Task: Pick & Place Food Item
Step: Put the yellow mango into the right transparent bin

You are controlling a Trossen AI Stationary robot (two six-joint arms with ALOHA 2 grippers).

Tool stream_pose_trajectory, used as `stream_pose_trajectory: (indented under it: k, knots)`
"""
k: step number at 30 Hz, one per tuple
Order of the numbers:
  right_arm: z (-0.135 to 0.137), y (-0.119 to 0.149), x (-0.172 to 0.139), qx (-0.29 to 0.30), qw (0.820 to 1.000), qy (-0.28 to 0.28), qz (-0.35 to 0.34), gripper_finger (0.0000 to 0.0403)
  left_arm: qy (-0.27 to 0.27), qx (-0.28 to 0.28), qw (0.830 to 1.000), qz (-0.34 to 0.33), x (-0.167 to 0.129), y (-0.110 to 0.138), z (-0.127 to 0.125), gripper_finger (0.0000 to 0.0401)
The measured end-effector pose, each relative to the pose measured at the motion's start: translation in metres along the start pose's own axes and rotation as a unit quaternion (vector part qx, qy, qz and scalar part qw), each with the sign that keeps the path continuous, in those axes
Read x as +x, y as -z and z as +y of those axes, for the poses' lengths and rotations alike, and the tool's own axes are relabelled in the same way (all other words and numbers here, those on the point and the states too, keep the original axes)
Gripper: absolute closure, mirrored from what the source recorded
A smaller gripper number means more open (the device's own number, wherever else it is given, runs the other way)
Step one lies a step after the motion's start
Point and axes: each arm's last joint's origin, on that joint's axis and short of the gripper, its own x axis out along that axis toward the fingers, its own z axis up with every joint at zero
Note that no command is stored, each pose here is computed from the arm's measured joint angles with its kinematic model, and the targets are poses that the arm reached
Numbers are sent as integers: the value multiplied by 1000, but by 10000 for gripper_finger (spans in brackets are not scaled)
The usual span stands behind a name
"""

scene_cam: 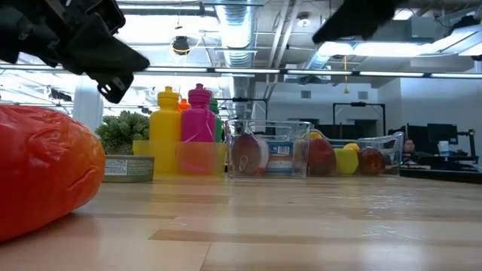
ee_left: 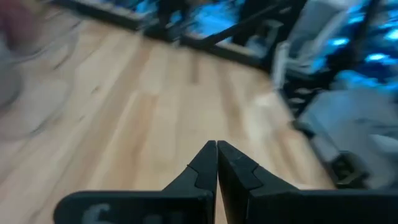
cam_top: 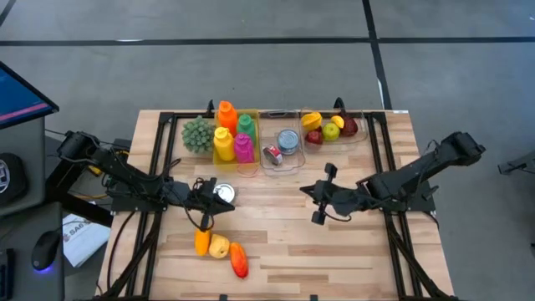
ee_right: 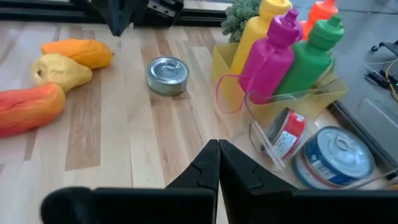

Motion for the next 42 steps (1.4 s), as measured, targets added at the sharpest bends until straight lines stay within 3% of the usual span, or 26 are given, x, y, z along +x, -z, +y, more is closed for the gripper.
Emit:
stream_pose_trajectory:
  k: [7,13,20,25,29,33,36,42]
  knots:
    - [-2,46,17,-22,999,18,-42,399,-98,30,993,58,6,-23,-32,401]
    - [-9,46,23,-33,994,29,-104,400,-138,-37,986,81,5,-51,-48,401]
    - [-13,46,25,-46,993,37,-104,399,-189,-104,962,165,19,-51,-56,401]
    - [-13,47,25,-56,993,38,-100,400,-217,-143,924,281,32,-57,-70,401]
    - [-13,47,25,-55,993,38,-100,400,-266,-199,862,382,29,-63,-75,401]
    - [-13,47,25,-54,993,37,-100,400,-304,-264,803,439,20,-60,-76,401]
    - [-13,47,25,-54,993,37,-100,400,-311,-285,789,446,17,-58,-79,401]
    - [-13,47,25,-56,993,37,-97,400,-308,-282,789,450,14,-55,-85,392]
